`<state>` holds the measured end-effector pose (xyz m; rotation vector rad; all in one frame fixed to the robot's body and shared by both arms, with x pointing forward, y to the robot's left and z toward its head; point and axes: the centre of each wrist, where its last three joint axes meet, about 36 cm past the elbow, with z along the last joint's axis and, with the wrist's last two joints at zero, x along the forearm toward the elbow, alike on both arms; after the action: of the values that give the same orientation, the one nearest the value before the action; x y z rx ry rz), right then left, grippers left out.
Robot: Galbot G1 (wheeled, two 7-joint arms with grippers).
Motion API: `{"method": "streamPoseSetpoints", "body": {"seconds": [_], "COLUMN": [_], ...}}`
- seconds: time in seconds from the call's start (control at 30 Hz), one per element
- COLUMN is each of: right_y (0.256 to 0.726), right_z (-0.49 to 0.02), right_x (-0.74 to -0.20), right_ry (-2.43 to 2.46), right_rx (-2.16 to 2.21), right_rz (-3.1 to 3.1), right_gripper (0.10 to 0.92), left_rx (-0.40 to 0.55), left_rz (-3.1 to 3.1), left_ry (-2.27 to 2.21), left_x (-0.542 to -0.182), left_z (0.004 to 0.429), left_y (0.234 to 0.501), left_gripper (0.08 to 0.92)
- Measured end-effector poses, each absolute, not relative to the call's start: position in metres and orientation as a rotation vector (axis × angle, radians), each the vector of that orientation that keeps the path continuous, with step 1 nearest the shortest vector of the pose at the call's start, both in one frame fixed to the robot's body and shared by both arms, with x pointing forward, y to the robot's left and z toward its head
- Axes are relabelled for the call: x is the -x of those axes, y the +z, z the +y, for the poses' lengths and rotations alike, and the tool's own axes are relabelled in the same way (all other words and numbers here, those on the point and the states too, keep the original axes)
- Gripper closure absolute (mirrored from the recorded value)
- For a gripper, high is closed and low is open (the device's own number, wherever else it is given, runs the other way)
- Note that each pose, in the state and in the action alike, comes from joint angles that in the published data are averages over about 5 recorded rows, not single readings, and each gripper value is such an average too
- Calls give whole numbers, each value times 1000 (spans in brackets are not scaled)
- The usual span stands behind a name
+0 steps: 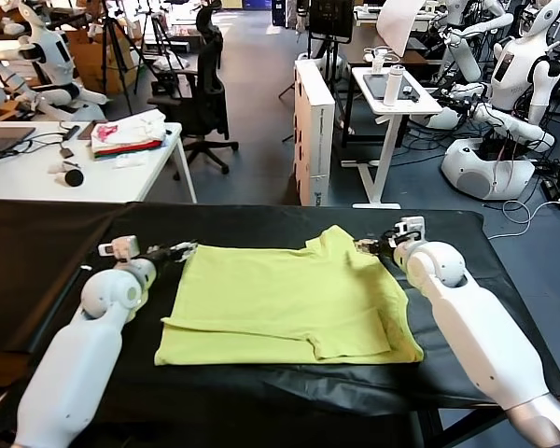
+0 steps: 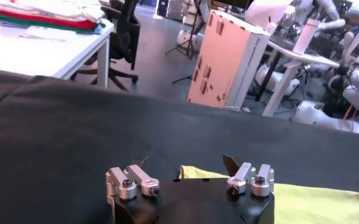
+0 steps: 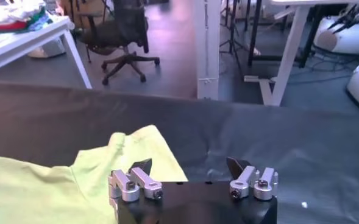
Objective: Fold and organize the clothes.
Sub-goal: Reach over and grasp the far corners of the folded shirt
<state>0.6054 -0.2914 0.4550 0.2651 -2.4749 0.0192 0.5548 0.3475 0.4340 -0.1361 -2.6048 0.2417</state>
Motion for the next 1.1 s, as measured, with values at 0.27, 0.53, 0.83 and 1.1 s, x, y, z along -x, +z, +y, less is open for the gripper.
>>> {"method": "streamPoseSetpoints", "body": {"seconds": [0.27,0.53,0.83,1.1], "right_y": [451,449,446,445], "right_z": [-292,-290,-285,-284], "right_x": [-607,-607,-609,-608], "right_ry": [23,29,35,36], "right_rx": [-267,-274,-289,-294], "right_rz": [-2460,-2456,-2454,-2454], "right_gripper": [122,216,390,726], "left_rx": [143,153,156,199], "left_rz": [-2570,-2561,-2552,-2551], "left_ry": [235,236,227,226], "left_x": [-565,-570,-567,-564], "left_z": [352,345,343,340], "left_y": [422,418,412,411], "left_gripper": [92,92,167,565]}}
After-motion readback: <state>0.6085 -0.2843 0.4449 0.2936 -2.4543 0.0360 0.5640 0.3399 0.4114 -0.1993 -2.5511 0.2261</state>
